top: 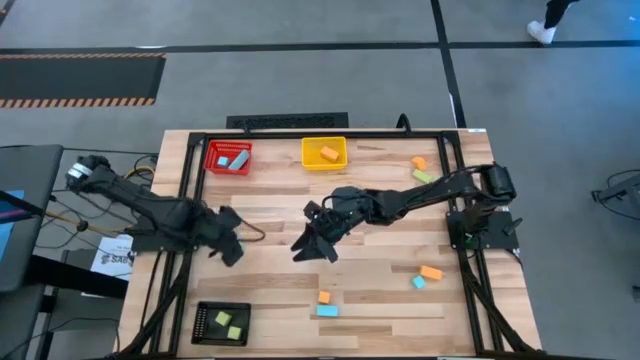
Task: Sort & place blocks by color
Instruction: Put the wooden blue block into the red bin
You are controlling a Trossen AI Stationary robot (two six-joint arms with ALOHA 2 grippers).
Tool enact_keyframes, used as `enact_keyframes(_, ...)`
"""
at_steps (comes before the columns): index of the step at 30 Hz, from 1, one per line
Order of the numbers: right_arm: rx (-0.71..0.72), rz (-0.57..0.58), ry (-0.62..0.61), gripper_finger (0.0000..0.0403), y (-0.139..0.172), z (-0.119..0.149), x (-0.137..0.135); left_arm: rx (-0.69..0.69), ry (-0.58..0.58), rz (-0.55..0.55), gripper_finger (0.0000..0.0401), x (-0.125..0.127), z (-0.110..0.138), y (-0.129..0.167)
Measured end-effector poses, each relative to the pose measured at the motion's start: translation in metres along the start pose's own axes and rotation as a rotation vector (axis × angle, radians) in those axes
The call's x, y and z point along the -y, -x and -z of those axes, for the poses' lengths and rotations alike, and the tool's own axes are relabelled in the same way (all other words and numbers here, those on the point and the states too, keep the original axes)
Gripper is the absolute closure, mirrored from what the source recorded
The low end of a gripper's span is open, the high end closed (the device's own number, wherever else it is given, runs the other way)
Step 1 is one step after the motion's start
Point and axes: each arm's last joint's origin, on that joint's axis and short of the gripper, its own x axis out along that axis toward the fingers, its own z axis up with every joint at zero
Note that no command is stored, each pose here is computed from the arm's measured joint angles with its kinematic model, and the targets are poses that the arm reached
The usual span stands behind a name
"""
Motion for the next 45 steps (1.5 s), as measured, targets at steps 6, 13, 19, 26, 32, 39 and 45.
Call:
enact_keyframes(6, -0.003, 0.118, 0.040, 0.0138, 0.017, -0.004, -0.011, -0.114, 0.063, -0.113, 0.0085, -0.010, -0.025, -0.022)
enact_keyframes(13, -0.028, 0.143, 0.027, 0.0138, 0.018, -0.001, -0.011, -0.239, -0.034, -0.206, 0.0085, -0.007, -0.035, -0.054)
enact_keyframes(19, -0.066, 0.152, 0.017, 0.0138, 0.012, 0.008, -0.012, -0.311, -0.121, -0.188, 0.0085, 0.002, -0.037, -0.079)
enact_keyframes(26, -0.083, 0.151, 0.014, 0.0138, 0.011, 0.012, -0.014, -0.407, -0.156, -0.197, 0.0086, 0.005, -0.034, -0.097)
enact_keyframes(32, -0.090, 0.156, 0.010, 0.0138, 0.011, 0.013, -0.014, -0.466, -0.151, -0.178, 0.0114, 0.000, -0.023, -0.105)
enact_keyframes(39, -0.083, 0.164, 0.011, 0.0138, 0.011, 0.013, -0.013, -0.462, -0.155, -0.179, 0.0210, -0.001, -0.021, -0.105)
enact_keyframes(45, -0.073, 0.180, 0.011, 0.0138, 0.011, 0.012, -0.012, -0.434, -0.188, -0.187, 0.0309, 0.002, -0.025, -0.103)
